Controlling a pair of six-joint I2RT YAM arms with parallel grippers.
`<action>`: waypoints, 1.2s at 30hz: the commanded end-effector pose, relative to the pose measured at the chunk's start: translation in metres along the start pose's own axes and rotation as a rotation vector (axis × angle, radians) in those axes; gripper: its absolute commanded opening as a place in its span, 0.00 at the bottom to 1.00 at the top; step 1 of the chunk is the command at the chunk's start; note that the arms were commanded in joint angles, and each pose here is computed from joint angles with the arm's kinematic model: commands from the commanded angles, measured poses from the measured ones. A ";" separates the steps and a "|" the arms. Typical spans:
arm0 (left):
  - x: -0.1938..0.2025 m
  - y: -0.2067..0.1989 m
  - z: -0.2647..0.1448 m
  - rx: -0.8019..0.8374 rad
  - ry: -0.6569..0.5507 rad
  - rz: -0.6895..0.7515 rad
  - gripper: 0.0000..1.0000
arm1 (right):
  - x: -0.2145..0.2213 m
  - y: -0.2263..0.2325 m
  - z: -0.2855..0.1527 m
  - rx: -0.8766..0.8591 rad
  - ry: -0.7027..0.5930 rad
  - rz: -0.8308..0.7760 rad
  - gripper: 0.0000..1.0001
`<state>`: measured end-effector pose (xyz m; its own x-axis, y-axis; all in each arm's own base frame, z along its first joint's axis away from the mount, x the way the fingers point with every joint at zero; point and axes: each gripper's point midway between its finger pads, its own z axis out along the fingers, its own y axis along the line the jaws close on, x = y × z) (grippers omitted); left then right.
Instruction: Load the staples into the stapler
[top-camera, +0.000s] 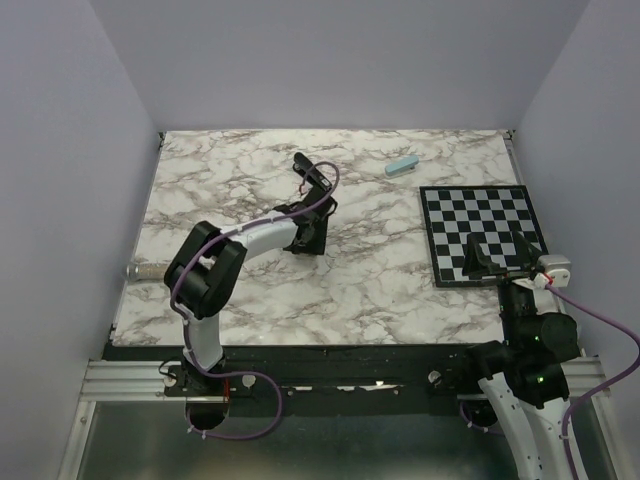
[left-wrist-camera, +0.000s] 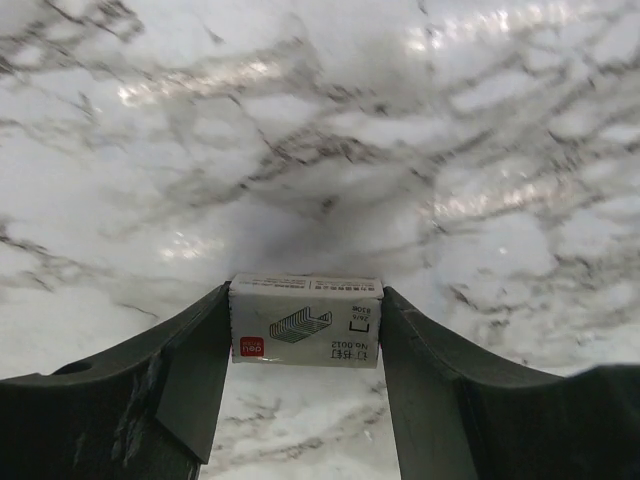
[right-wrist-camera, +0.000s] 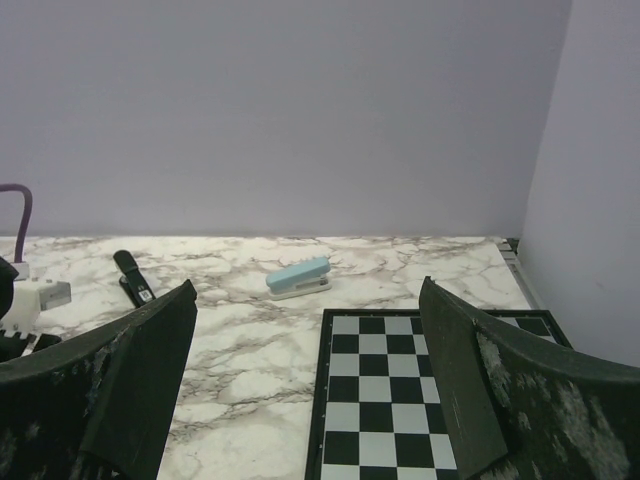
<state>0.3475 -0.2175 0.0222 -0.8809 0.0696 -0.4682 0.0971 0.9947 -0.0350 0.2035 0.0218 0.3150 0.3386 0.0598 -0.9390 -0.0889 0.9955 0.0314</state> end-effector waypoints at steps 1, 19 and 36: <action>0.058 -0.021 -0.010 0.037 0.107 0.060 0.66 | -0.047 -0.002 -0.035 -0.026 -0.208 0.022 1.00; 0.129 -0.082 -0.053 0.191 0.089 0.084 0.76 | -0.037 0.021 -0.023 -0.141 -0.121 0.039 1.00; 0.109 -0.078 -0.072 0.336 -0.068 -0.143 0.93 | 0.057 0.116 0.004 -0.480 0.650 0.378 1.00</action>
<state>0.2068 -0.2762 0.0325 -0.8688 0.0101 -0.4950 0.1776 0.9396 -0.2927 0.2286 0.1051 0.3047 -0.1185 0.1755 -0.9773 -0.4284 0.8789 0.2098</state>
